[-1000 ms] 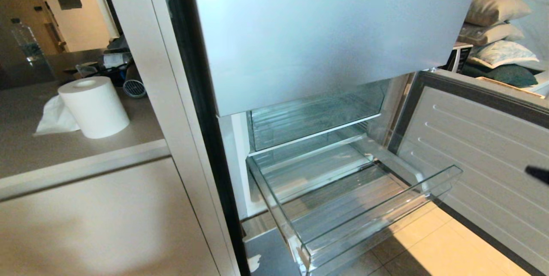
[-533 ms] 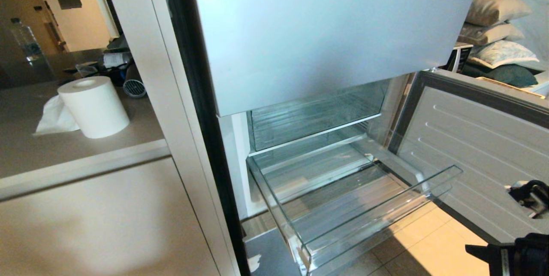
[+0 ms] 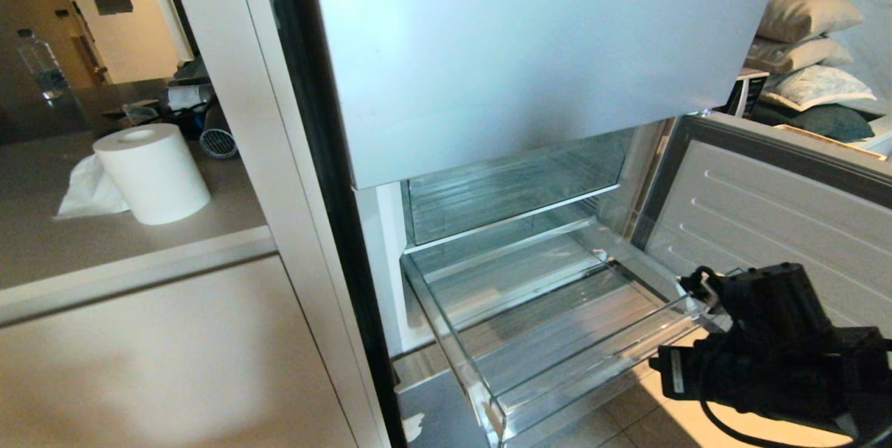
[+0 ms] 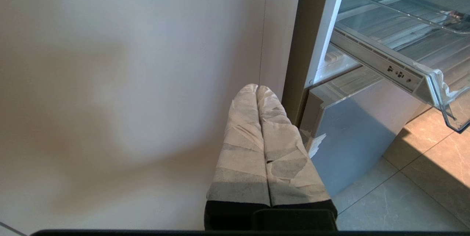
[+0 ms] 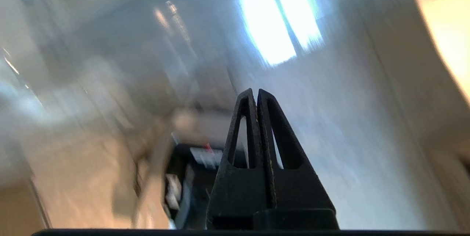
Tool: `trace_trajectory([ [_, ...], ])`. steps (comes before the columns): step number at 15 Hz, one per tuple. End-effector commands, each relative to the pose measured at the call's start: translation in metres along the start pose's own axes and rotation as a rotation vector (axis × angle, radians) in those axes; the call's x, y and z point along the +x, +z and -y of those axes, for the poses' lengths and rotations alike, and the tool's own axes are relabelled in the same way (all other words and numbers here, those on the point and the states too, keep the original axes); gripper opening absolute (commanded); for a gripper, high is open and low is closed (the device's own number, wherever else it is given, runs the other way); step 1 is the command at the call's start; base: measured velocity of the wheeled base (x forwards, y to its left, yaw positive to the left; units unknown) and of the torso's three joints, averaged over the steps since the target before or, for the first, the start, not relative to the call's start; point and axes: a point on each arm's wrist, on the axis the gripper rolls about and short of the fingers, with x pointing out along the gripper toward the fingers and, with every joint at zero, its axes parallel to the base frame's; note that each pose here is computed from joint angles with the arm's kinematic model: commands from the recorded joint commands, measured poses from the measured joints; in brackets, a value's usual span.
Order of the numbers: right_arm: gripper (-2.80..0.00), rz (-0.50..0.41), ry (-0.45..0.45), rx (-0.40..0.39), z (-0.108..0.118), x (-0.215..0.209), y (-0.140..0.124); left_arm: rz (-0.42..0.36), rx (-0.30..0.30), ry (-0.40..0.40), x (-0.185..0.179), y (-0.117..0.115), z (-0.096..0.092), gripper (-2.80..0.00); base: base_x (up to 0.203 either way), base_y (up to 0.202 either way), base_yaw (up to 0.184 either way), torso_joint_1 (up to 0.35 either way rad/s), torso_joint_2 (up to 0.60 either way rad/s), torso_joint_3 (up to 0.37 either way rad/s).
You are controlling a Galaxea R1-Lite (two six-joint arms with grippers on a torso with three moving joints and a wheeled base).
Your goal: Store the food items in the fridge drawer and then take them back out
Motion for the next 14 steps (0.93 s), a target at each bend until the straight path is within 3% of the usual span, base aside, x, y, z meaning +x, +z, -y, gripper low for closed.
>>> trace_trajectory([
  [1,-2.80,0.018,0.021,-0.012,-0.019,0.060,-0.001,-0.001,0.000,0.000,0.000,0.000,0.000,-2.80,0.000,0.000,0.000,0.000,0.00,0.000],
  [4,-2.80,0.201,0.012,0.048,-0.049,0.106,0.030,-0.001,0.000,0.000,0.000,0.000,0.000,-2.80,0.000,0.000,0.000,0.000,0.00,0.000],
  [6,-2.80,0.322,-0.007,0.103,-0.066,0.116,0.041,-0.001,0.000,0.000,0.000,0.000,0.000,-2.80,0.000,0.000,0.000,0.000,0.00,0.000],
  [9,-2.80,0.335,0.003,0.097,-0.065,0.080,0.033,-0.001,0.000,0.000,0.000,0.000,0.000,-2.80,0.000,0.000,0.000,0.000,0.00,0.000],
  [14,-2.80,0.372,0.024,0.081,-0.039,-0.014,0.014,-0.001,0.000,0.000,0.000,0.000,0.000,-2.80,0.000,0.000,0.000,0.000,0.00,0.000],
])
